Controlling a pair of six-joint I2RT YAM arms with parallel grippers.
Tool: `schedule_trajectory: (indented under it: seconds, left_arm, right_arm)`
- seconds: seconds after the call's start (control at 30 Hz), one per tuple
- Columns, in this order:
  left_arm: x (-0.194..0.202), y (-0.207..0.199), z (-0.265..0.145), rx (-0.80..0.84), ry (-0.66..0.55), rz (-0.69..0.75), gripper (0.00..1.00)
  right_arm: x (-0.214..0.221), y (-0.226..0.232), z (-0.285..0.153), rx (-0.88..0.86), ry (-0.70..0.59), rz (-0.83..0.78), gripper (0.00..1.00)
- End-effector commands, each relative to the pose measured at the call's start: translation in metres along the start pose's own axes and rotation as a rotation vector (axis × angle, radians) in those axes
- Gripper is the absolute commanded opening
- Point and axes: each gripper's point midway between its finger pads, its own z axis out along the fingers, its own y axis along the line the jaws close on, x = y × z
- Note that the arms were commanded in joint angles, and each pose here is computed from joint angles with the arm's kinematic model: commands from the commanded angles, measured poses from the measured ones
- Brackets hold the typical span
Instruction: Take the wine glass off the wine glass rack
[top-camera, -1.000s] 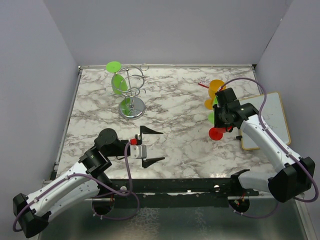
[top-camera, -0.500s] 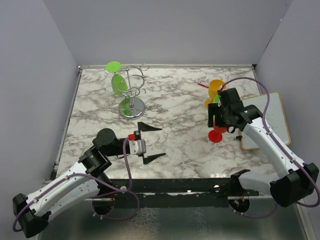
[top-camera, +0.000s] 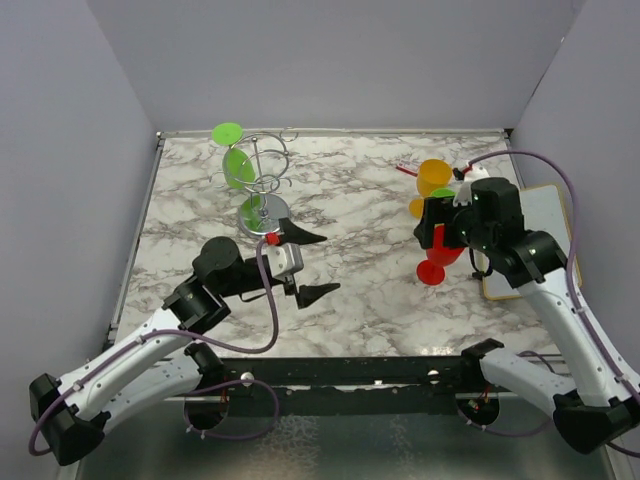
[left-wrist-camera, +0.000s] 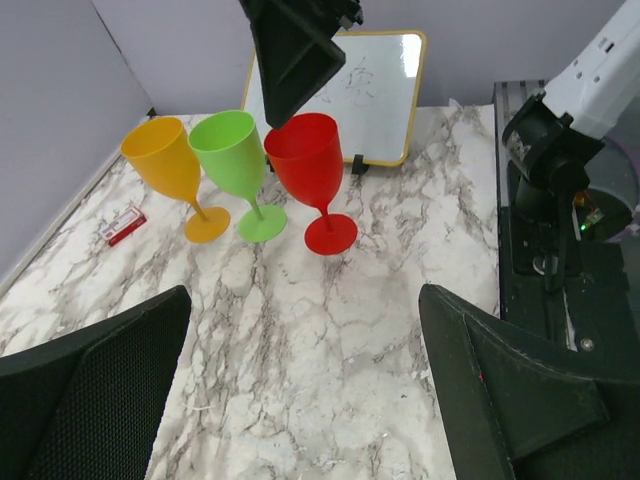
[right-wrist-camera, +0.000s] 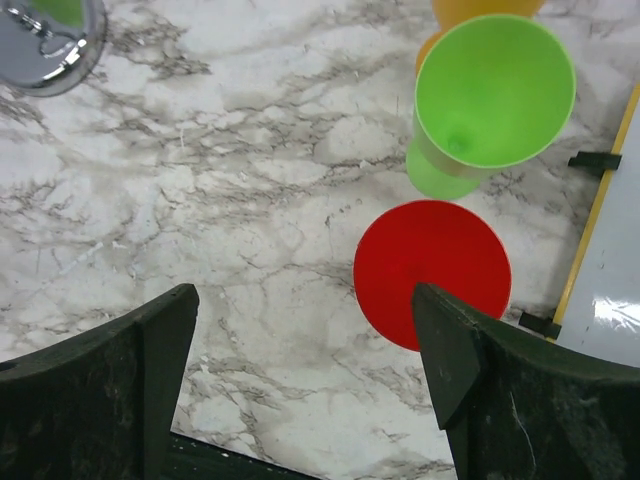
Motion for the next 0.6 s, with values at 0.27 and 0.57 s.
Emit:
schedule_trajectory:
  seconds: [0.27, 0.57]
  left_arm:
    - [-0.071, 0.035, 0.032, -0.068, -0.021, -0.219, 0.99]
    - [-0.087, 0.075, 0.050, -0.214, -0.047, -0.253, 0.99]
  right_arm:
    - [-0.039, 0.019, -0.054, -0.149, -0.296, -0.069, 0.98]
    - [-0.033, 0.026, -0.070, -0.210, -0.356, -0.077, 1.00]
